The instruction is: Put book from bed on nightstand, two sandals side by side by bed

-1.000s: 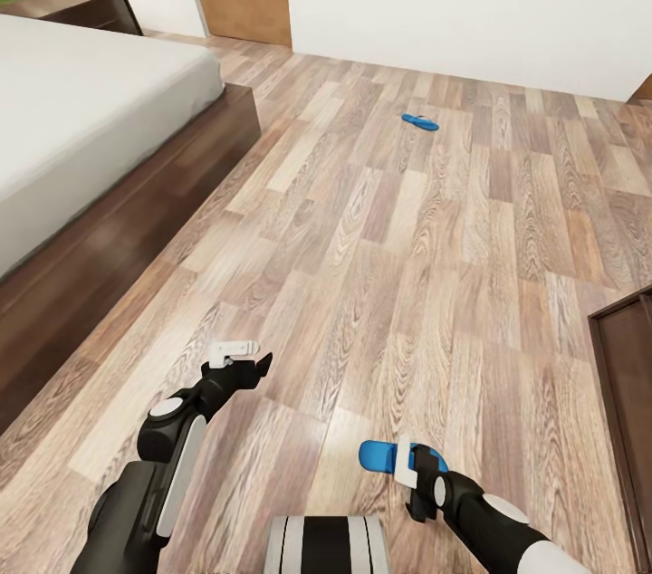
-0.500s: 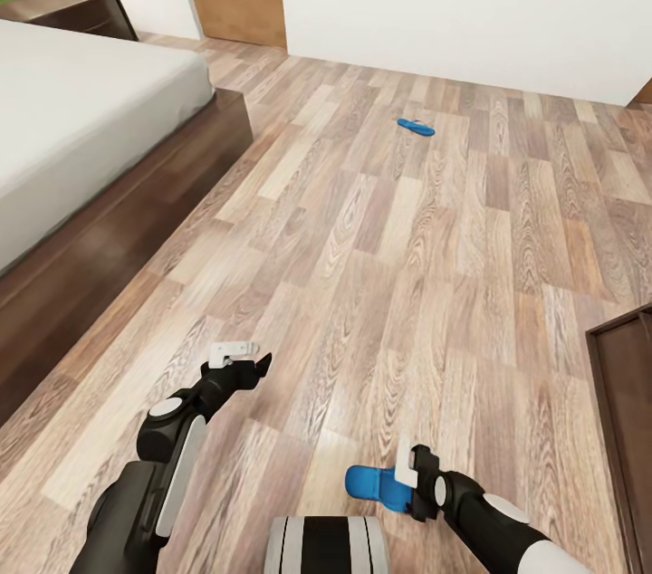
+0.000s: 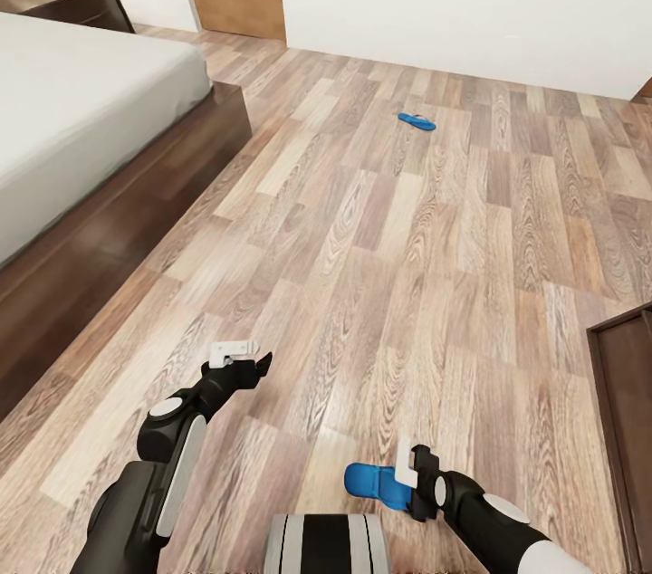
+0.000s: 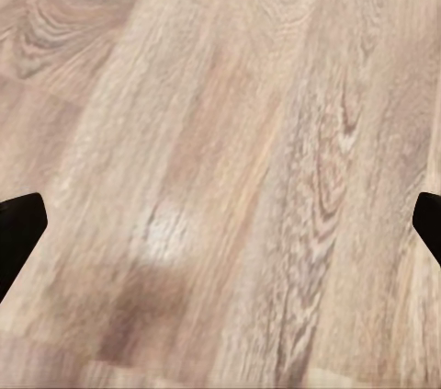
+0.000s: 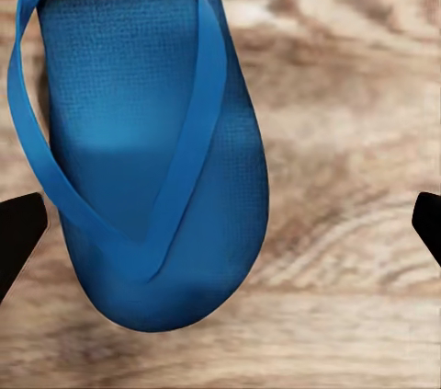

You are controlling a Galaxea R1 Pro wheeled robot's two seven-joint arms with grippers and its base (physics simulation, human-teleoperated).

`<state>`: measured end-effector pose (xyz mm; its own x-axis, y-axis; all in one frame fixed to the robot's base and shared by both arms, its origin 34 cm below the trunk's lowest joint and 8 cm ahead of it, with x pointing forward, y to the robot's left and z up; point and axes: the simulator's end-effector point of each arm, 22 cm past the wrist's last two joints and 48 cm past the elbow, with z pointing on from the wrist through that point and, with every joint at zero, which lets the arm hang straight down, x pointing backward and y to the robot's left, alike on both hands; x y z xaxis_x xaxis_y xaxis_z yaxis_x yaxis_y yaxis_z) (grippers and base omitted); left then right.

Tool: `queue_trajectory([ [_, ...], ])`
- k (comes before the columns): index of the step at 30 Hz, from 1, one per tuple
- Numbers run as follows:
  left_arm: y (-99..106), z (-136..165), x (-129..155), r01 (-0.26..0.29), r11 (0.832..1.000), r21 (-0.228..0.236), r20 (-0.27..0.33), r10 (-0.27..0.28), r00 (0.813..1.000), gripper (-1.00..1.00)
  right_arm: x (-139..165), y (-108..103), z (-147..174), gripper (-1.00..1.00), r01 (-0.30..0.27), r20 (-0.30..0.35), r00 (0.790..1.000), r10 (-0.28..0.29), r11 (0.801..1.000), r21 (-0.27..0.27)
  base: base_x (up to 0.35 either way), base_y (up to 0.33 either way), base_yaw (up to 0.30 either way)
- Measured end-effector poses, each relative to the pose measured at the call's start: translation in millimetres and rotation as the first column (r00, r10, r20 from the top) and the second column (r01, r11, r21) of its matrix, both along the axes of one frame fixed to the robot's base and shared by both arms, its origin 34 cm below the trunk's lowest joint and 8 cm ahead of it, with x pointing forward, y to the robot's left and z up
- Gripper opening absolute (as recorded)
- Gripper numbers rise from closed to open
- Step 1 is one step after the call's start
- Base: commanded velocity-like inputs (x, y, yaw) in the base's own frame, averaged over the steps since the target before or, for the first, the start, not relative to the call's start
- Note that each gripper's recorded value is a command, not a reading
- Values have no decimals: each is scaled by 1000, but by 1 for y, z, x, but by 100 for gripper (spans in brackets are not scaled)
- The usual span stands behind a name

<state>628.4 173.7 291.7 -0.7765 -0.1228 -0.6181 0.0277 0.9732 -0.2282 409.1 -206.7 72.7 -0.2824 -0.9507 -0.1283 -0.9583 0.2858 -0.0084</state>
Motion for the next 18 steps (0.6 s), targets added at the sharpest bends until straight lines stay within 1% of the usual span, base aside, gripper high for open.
queue_trajectory([
  [12,0,-28,-11,-1,1000,-1,-49,1,999,100,-21,0,-17,100,0,-49,999,0,1000,0,0,0,0],
  [18,-1,-28,-11,0,1000,-1,-49,-1,999,100,-21,0,-17,100,-1,-49,999,1,1000,2,0,0,0],
])
